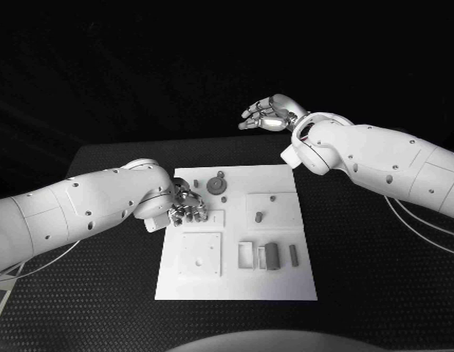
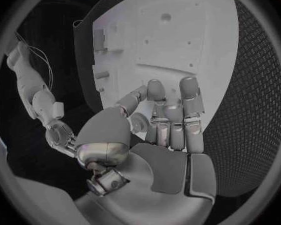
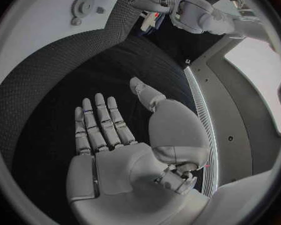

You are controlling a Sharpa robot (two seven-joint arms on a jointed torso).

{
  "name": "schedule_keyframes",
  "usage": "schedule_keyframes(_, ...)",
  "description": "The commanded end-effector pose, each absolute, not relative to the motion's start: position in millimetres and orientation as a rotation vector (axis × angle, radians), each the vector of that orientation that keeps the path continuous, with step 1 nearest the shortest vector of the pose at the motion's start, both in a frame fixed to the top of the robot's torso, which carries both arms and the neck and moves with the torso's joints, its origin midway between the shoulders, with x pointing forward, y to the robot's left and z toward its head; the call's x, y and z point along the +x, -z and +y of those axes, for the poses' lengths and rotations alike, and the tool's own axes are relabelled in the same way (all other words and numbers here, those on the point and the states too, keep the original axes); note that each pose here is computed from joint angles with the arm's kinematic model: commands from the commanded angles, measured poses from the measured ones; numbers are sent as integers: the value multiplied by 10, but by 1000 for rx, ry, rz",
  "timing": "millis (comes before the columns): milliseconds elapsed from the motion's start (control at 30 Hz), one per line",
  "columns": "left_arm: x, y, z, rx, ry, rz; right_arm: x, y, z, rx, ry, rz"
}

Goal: Assemble the parts on the task board

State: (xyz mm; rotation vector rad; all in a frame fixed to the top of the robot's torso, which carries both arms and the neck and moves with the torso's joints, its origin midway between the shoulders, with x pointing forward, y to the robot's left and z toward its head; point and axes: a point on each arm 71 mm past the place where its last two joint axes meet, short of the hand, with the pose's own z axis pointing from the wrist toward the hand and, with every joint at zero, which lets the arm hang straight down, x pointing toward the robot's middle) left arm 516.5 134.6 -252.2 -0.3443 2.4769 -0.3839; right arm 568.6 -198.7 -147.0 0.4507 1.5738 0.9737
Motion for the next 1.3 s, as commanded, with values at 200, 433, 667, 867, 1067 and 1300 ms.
schedule_keyframes(200, 5151, 2523, 1301, -304, 389, 2494, 5683, 1472, -1973, 440, -986, 1583)
schedule_keyframes(433, 5148, 2527, 1294, -293, 385, 2500, 5682, 1473, -1973, 439, -986, 1584)
schedule_keyframes(667, 5147, 2531, 1296, -269, 370, 2502, 5683, 1475, -1973, 439, -986, 1585)
schedule_keyframes(867, 5153, 2532, 1294, -242, 354, 2486, 5682, 1478, -1972, 438, -987, 1586)
schedule_keyframes(1067, 5166, 2530, 1293, -201, 324, 2457, 5682, 1478, -1975, 439, -987, 1585)
schedule_keyframes(1300, 5184, 2534, 1300, -159, 293, 2418, 5680, 1478, -1977, 438, -987, 1586)
